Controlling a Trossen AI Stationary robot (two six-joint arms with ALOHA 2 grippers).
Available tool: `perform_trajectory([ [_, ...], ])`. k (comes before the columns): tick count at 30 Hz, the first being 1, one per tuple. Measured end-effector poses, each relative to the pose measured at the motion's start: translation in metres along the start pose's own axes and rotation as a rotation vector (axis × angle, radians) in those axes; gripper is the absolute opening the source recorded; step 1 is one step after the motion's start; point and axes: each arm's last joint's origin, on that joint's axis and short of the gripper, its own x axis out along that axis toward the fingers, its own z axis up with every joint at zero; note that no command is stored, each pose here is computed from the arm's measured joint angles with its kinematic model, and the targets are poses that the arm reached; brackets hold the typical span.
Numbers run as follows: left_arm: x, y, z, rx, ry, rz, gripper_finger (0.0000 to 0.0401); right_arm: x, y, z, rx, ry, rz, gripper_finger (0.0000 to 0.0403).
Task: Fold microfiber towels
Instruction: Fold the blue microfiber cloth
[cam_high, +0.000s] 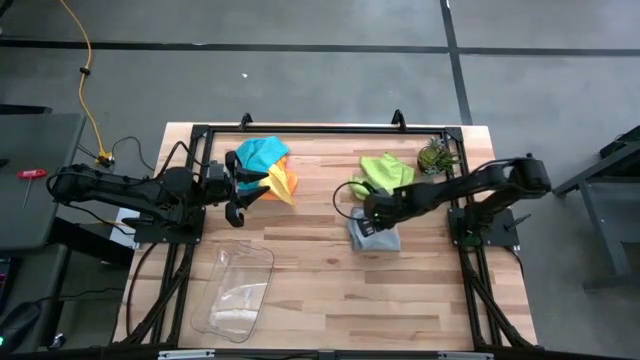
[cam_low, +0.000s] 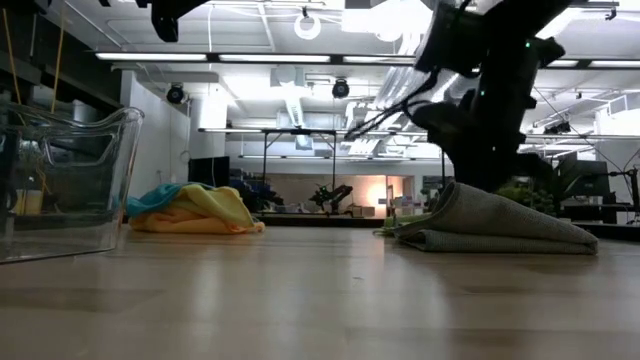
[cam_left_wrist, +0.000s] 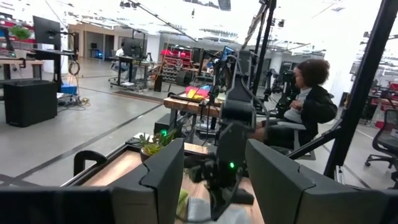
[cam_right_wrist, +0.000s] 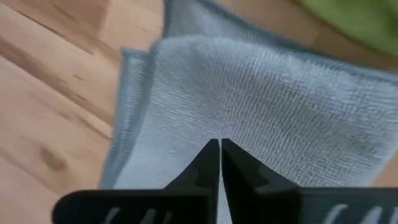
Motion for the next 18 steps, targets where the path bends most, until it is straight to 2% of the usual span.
perform_trajectory([
  [11, 0.000, 0.000, 0.000, 0.000, 0.001, 0.013, 0.0163, 0.011, -0.003, -0.004, 0.001, 0.035, -0.063, 0.0000],
  [18, 0.000, 0.000, -0.001, 0.002, 0.004, 0.013, 0.0163, 0.012, 0.001, -0.027, -0.001, 0.087, -0.107, 0.0000],
])
